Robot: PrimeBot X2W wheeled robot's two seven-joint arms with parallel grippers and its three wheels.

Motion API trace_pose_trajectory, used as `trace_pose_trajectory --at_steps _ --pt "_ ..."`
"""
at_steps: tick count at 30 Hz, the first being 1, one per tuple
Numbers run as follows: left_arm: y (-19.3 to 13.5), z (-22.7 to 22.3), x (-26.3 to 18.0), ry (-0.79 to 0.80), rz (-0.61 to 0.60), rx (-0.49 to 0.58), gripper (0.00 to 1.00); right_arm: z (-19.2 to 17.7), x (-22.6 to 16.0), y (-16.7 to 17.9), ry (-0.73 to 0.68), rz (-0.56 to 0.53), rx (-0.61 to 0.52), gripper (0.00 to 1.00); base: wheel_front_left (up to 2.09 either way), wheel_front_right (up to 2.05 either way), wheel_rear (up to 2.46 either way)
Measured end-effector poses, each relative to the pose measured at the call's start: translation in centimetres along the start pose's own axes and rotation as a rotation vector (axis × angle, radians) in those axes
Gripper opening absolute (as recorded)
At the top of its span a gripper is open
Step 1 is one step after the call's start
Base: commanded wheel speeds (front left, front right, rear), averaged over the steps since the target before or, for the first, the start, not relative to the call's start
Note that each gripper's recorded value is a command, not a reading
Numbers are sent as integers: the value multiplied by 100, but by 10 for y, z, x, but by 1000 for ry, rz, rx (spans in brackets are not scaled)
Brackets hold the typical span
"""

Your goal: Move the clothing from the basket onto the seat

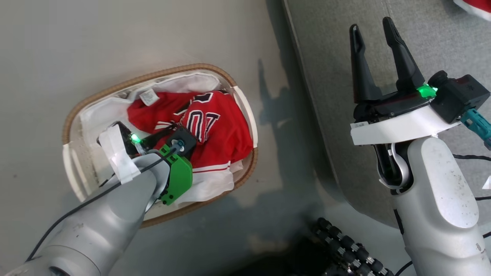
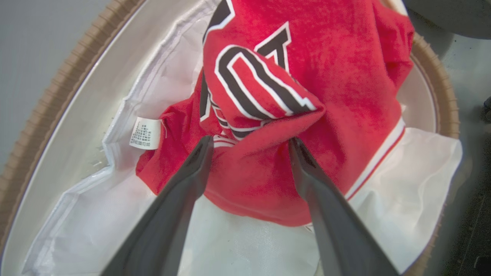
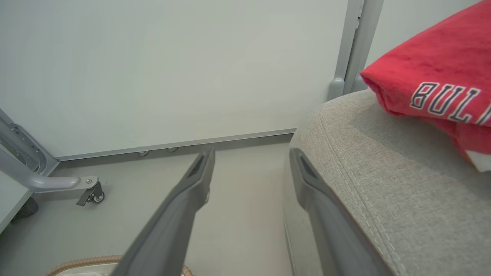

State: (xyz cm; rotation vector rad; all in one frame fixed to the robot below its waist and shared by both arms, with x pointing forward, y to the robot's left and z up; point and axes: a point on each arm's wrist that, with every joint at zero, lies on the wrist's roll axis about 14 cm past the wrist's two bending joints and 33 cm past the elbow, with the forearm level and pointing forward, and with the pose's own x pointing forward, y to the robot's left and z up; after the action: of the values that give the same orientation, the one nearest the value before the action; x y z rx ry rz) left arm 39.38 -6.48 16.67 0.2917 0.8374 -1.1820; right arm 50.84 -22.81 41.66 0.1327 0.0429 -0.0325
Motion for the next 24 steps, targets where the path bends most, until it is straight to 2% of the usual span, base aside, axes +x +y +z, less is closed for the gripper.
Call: trace_pose_trajectory --at_steps 7,8,9,10,11,12,13,24 --pt "-16 -28 24 120 -81 -23 100 -16 -5 -11 49 -22 -26 100 0 0 0" --pt "-18 -32 25 138 -89 -36 98 -18 -6 -13 56 -26 -30 100 0 0 0" --pt "-20 -36 27 151 -96 -42 65 -20 -6 -14 60 -28 -32 100 0 0 0" --pt "-22 -39 28 161 -103 -47 48 -22 -6 -15 65 -30 -35 100 0 0 0" --pt "-23 -40 29 163 -108 -56 25 -23 -6 -15 68 -31 -37 100 0 0 0" --pt "-24 -41 29 164 -111 -65 10 -24 -6 -16 70 -30 -41 100 0 0 0" --pt "-25 -41 28 164 -113 -68 0 -25 -6 -16 71 -31 -42 100 0 0 0" --pt "-12 -8 6 -14 -49 -98 0 -21 -2 -3 61 3 -64 100 0 0 0"
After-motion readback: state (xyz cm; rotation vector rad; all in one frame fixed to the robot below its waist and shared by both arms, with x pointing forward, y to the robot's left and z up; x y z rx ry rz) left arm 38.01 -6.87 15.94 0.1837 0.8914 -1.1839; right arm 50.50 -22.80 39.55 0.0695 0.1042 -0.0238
